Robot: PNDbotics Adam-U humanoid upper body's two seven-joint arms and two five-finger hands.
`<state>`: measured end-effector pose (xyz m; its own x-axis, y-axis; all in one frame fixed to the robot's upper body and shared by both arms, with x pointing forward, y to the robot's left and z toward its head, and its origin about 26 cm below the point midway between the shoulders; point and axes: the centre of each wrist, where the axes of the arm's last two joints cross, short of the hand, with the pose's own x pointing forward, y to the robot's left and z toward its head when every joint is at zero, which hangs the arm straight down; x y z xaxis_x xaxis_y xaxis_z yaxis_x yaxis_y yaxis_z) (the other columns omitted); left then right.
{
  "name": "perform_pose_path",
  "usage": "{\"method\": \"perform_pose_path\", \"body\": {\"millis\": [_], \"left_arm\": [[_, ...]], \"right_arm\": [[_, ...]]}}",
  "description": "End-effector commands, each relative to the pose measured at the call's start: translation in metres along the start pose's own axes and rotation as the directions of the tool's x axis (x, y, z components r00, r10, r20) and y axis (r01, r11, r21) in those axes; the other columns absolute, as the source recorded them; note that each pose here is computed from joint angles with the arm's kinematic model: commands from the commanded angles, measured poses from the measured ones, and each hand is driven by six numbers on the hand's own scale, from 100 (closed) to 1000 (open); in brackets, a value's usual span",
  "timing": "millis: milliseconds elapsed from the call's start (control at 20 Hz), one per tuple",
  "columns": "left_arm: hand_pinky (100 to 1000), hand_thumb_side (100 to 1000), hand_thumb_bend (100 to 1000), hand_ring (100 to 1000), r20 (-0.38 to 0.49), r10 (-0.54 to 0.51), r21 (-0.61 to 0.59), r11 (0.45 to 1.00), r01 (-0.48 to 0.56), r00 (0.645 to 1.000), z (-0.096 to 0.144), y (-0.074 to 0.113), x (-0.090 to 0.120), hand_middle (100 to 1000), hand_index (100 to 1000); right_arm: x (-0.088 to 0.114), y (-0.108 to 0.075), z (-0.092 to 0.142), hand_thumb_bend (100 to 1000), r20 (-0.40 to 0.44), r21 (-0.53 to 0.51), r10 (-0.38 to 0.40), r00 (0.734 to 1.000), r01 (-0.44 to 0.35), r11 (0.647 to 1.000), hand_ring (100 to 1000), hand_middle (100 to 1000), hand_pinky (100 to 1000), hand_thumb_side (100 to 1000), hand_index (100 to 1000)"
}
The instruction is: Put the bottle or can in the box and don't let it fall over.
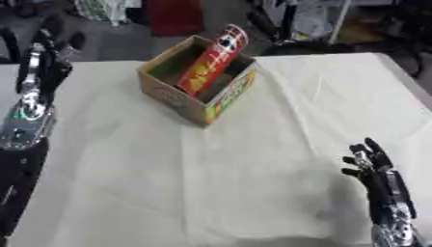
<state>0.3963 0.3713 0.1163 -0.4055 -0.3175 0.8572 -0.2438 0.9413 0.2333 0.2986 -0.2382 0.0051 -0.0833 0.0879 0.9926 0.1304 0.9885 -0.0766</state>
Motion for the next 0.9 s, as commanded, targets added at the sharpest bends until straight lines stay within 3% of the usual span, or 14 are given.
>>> {"method": "perform_pose_path", "body": {"millis": [50,350,600,900], "left_arm": [[986,662,594,1000,0.024,0.026,0.086,0.996,-0.028,0.999,0.006,0.009,0.013,918,964],[990,665,583,1000,-0.045,0.092,0.192,0.978,-0.082,0.995,0.061,-0.007,0.001,912,958],[990,659,581,1000,-0.061,0.082,0.189,0.98,-0.069,0.995,0.1,-0.004,0.007,911,956],[991,659,575,1000,-0.06,0.098,0.185,0.979,-0.085,0.993,0.11,-0.005,0.028,908,955]], "right_arm": [[0.006,-0.009,-0.003,100,0.028,-0.02,0.022,0.999,-0.022,1.0,750,795,679,653,977],[0.005,-0.009,-0.001,100,0.026,-0.004,0.024,0.999,-0.024,1.0,751,796,680,652,977],[0.002,-0.008,0.002,100,0.021,0.015,0.027,0.999,-0.027,1.0,752,796,680,648,977],[0.001,-0.008,0.003,100,0.02,0.027,0.03,0.999,-0.03,0.999,752,797,679,644,977]]}}
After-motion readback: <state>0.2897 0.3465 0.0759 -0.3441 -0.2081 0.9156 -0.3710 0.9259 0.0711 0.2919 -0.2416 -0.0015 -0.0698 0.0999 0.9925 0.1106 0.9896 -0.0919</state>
